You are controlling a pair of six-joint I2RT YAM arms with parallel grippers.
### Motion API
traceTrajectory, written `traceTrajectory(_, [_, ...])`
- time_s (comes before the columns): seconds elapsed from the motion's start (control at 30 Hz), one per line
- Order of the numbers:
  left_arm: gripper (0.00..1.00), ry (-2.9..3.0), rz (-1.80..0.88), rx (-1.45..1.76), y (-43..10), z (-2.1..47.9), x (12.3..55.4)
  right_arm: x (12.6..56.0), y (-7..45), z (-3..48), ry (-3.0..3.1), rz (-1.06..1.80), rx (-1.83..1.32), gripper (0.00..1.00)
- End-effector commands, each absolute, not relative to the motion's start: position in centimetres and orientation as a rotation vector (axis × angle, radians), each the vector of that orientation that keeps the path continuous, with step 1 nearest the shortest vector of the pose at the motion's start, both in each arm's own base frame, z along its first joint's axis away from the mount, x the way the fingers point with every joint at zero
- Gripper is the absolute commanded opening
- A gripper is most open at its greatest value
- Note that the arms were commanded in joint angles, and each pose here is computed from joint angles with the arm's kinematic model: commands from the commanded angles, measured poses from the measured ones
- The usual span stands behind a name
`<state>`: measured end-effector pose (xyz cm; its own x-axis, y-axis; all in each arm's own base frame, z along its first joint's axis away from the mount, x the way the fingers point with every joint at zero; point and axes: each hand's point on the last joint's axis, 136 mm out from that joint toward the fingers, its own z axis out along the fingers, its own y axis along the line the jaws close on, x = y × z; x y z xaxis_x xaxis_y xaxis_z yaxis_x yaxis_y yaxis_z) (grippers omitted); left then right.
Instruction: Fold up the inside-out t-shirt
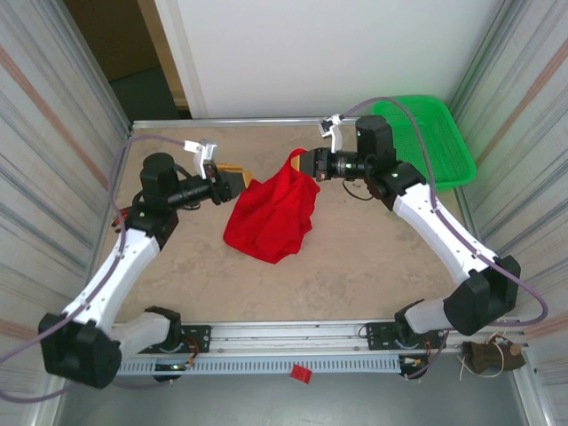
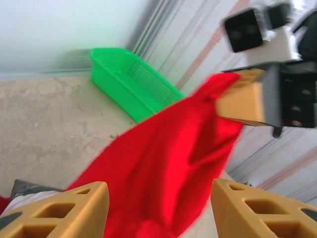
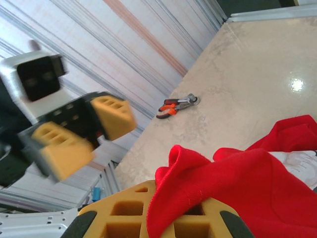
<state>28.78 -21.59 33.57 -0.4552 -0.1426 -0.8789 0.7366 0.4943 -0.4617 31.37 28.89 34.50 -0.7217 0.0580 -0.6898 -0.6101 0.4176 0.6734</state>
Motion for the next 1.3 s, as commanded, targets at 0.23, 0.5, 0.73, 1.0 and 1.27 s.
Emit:
traceTrajectory(0.23, [0.62,1.753,-0.725,0.547,-25.9,30.7,29.9,31.7,29.4,34.9,2.016,1.367,-0.425,0.00])
traceTrajectory(0.5, [0.64,1.743,-0.723,0.542,-27.7,30.6,31.9,30.9,30.0,34.9,2.016,1.370,-0.448,0.00])
traceTrajectory(0.73, [0.65,1.705,-0.735,0.498,-28.0,31.5,32.8,30.5,29.9,34.5,2.026,1.363,-0.449,0.00])
traceTrajectory(1.0, [0.63,1.747,-0.759,0.496,-29.3,30.4,34.1,30.3,29.8,35.2,2.004,1.366,-0.447,0.00])
traceTrajectory(1.27, [0.00,1.819,-0.792,0.471,-26.0,30.9,35.1,32.0,26.9,34.1,2.024,1.306,-0.327,0.00])
